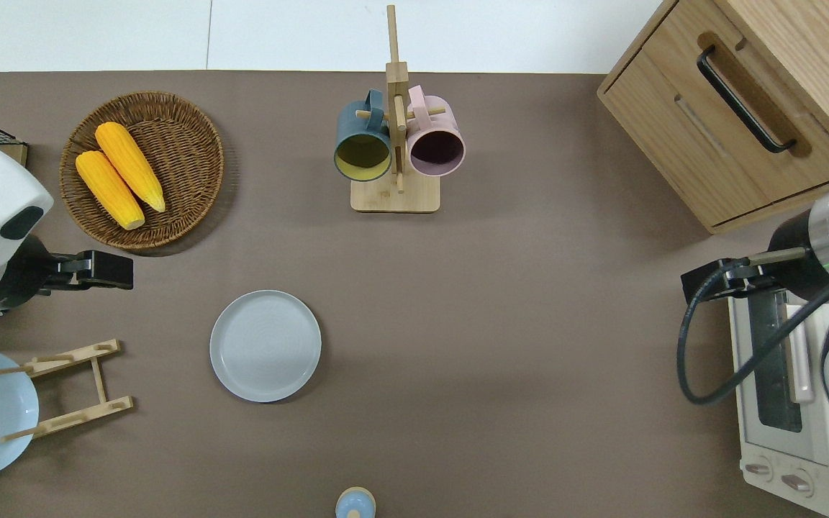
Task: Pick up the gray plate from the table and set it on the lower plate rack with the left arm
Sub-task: 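Move the left gripper toward the edge of the gray plate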
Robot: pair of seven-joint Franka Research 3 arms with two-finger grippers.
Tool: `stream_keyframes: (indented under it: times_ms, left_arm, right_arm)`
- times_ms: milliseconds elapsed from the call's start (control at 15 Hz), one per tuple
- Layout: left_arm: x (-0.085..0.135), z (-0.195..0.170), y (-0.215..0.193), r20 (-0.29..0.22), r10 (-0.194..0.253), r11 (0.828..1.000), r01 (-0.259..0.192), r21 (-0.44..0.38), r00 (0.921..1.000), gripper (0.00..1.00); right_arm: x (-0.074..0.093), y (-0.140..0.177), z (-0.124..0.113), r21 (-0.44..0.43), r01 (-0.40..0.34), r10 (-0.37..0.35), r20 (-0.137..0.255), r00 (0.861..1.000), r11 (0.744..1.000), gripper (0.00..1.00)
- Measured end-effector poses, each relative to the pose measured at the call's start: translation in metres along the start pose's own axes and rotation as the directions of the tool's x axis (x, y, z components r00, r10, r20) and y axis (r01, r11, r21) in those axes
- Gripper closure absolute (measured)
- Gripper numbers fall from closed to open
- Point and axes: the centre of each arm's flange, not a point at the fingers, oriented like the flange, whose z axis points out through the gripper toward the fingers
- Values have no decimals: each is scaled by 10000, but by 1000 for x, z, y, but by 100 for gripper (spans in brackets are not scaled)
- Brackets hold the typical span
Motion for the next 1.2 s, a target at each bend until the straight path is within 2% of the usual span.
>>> stream_keyframes:
  times_ms: [267,467,667,867,1200]
  left_arm:
    - [0,2,1,35,-2,10000,2,5,10000,0]
    - [-2,17,0,224,-7,10000,7,20,9997,0]
    - [-8,47,-1,183,-79,10000,79,-5,9998,0]
    - [-18,75,-3,75,-425,9991,426,-41,9991,1]
    - [-44,123,-6,-355,-606,9981,600,-166,9975,0]
  right_arm:
    - [0,0,0,0,0,0,0,10000,10000,1]
    - [0,0,0,0,0,0,0,10000,10000,1]
    - [0,0,0,0,0,0,0,10000,10000,1]
    - [0,0,0,0,0,0,0,10000,10000,1]
    - [0,0,0,0,0,0,0,10000,10000,1]
